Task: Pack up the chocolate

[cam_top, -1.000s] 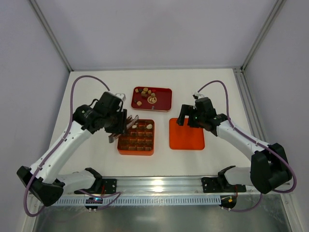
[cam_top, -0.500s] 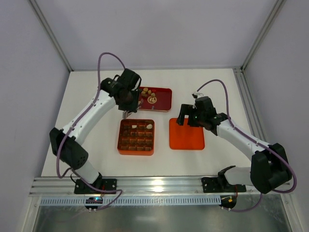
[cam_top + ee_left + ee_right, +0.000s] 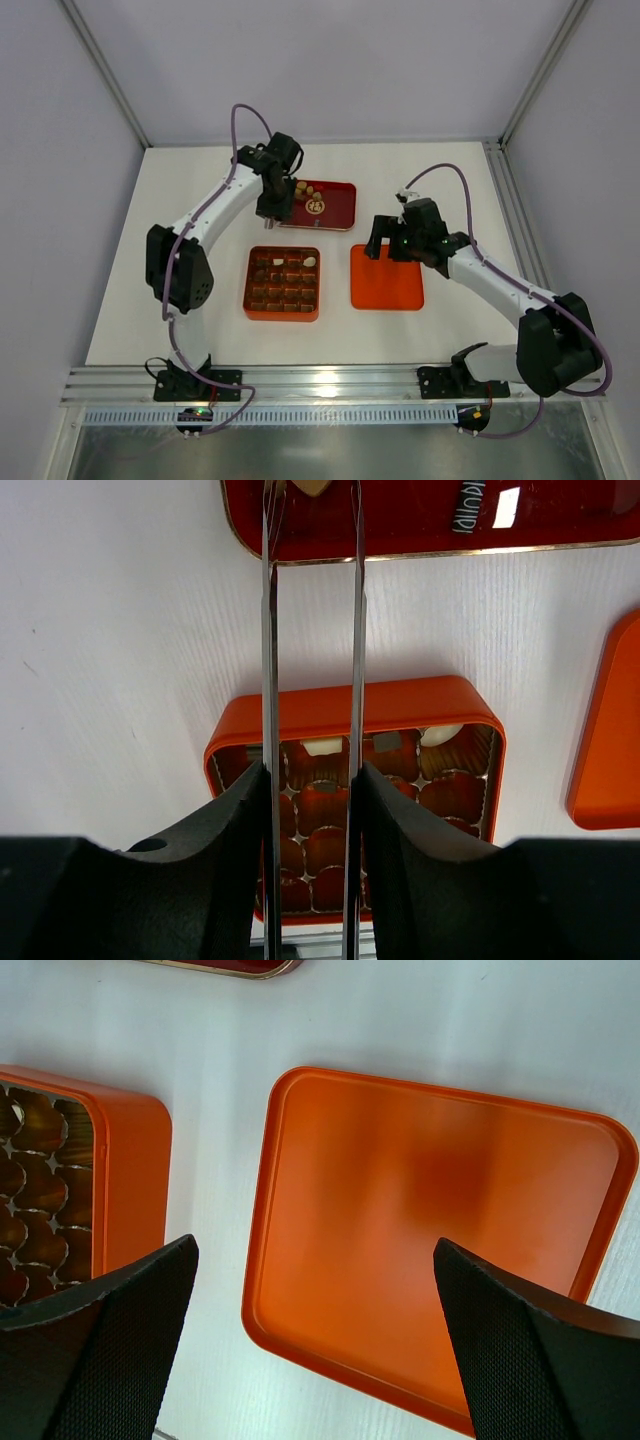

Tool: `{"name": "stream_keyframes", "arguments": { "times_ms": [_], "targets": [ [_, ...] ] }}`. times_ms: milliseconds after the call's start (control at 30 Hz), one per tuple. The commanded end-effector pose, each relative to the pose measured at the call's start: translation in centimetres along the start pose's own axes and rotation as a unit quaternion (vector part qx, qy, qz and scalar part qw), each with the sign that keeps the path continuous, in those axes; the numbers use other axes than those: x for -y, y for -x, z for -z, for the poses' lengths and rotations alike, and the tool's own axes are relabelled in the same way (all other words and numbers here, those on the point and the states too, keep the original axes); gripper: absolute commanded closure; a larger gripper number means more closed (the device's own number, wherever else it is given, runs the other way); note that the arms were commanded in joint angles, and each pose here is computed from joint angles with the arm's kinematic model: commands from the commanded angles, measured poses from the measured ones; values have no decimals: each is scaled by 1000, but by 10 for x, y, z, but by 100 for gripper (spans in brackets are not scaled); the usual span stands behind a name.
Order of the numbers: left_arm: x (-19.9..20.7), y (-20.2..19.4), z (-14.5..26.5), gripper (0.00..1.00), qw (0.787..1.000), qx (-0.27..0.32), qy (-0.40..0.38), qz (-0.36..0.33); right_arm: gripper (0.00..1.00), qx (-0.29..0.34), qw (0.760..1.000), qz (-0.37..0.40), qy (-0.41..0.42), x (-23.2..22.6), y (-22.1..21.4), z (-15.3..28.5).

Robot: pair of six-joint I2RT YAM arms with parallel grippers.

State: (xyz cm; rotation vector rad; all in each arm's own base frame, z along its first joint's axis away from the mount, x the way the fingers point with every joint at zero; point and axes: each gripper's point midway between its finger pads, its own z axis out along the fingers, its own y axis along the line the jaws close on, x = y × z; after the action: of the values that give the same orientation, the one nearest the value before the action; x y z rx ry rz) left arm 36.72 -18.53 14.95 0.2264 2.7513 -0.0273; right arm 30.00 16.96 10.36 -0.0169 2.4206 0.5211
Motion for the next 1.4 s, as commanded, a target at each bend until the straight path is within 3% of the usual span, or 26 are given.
{"name": "stream_keyframes", "arguments": {
  "times_ms": [0,533,1367],
  "targets": [
    [-1,22,7,60,999,33,-3,-2,0,29,999,11,20,-10,22,1],
    [-19,33,-1,60,998,38,50,-4,0,24,999,10,23,-11,19,-3],
    [-13,30,-19,61,999,13,42,-7,0,23,1000,7,19,-7,15,-3]
  ]
}}
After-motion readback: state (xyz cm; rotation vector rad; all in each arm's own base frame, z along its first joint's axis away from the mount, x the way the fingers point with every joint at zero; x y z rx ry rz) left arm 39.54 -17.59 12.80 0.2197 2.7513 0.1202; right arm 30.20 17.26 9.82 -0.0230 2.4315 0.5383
